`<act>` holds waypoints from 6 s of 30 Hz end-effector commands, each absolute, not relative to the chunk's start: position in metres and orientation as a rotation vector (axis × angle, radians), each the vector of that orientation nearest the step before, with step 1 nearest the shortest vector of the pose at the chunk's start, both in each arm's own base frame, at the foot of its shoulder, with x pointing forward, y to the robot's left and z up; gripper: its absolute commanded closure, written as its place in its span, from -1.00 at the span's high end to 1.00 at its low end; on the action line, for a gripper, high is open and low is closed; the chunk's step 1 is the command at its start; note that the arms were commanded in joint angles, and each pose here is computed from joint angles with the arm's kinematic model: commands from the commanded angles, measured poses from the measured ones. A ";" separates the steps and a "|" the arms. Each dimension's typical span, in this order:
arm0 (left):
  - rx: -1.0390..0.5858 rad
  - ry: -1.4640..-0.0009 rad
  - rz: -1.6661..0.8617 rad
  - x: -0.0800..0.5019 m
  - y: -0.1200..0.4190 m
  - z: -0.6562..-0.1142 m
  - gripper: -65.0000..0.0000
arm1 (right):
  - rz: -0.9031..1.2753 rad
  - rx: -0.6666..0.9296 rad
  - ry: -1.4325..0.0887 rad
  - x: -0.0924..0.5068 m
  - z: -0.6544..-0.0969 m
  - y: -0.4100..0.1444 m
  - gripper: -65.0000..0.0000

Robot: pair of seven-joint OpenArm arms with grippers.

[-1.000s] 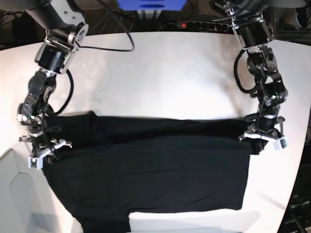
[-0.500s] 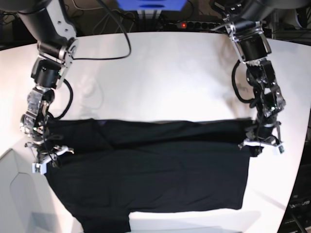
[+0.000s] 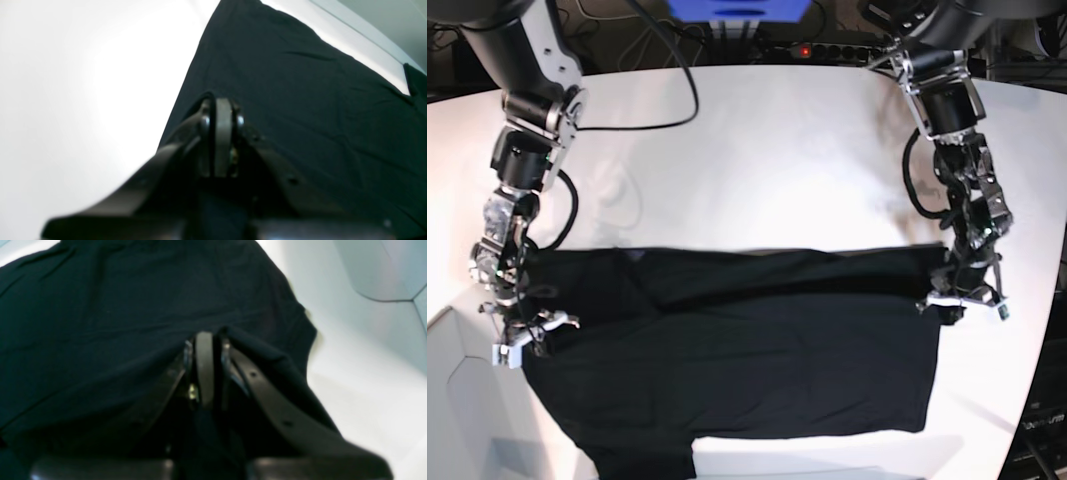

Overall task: Fold the T-shirt properly
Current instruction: 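Lift the shoulder corners and pull them over toward the hem, then drag the held shirt back toward the robot with both grippers, then release the shirt and move both grippers toward the hem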

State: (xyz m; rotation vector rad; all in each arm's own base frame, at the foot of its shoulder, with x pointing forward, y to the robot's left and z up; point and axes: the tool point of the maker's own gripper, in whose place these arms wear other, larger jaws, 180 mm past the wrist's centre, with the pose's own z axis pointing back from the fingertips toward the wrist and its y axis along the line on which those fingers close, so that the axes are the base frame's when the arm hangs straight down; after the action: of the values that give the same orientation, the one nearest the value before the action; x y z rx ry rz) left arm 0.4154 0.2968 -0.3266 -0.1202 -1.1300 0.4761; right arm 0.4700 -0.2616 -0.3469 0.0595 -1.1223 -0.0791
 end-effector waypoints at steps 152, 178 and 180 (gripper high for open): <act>0.158 -0.669 0.363 0.148 0.334 -0.383 -1.00 | 0.232 -0.266 -0.555 0.133 -0.386 -0.324 -1.00; 0.171 -0.575 0.358 0.113 0.333 -0.394 -0.35 | 0.224 -0.262 -0.566 0.136 -0.385 -0.321 -0.16; 0.171 -0.576 0.353 0.112 0.333 -0.394 -0.21 | 0.223 -0.267 -0.568 0.137 -0.384 -0.323 -0.15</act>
State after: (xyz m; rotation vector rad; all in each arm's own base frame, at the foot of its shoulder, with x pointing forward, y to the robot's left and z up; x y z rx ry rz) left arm 0.1106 0.3268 -0.4018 0.1502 -0.5555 0.3655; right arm 0.1315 -0.3170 -0.3946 -0.2435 -0.5410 0.2053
